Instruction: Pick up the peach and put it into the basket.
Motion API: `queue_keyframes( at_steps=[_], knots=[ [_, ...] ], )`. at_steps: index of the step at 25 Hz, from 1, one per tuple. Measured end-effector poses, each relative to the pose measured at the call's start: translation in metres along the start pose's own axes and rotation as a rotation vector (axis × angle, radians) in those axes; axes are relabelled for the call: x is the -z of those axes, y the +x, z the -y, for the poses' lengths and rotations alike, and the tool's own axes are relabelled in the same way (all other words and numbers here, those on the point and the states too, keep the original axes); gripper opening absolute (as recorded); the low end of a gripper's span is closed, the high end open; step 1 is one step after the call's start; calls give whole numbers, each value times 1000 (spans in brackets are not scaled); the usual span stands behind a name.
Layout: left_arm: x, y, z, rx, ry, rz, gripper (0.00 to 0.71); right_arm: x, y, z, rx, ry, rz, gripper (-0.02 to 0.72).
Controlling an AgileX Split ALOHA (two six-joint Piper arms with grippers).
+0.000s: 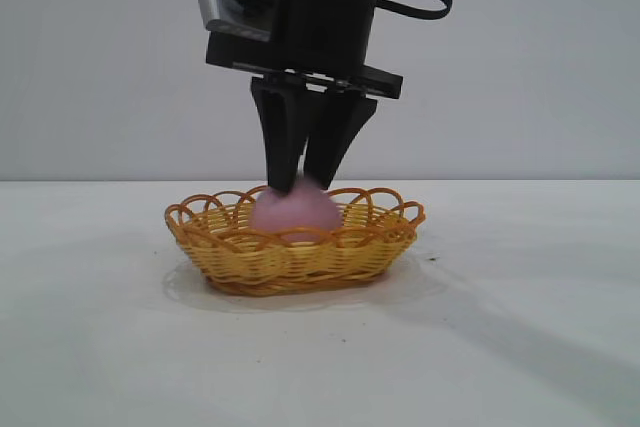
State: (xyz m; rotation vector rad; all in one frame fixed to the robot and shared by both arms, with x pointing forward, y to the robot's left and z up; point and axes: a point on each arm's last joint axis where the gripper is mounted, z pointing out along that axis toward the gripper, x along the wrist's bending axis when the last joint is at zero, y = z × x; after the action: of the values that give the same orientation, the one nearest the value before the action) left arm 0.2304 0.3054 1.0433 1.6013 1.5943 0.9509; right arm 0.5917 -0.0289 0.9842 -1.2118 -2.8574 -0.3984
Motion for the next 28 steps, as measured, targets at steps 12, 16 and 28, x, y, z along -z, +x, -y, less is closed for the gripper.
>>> queue_keyframes(
  at_steps=[12,16,28],
  knots=[
    [0,0,0,1,0,-1,395,31,-179,79,-543,-81,98,293],
    [0,0,0,1,0,-1,395,28,-204,125,-697,-83,101,293],
    [0,0,0,1,0,-1,395,137,-107,211,-632,-444,278,293]
  ],
)
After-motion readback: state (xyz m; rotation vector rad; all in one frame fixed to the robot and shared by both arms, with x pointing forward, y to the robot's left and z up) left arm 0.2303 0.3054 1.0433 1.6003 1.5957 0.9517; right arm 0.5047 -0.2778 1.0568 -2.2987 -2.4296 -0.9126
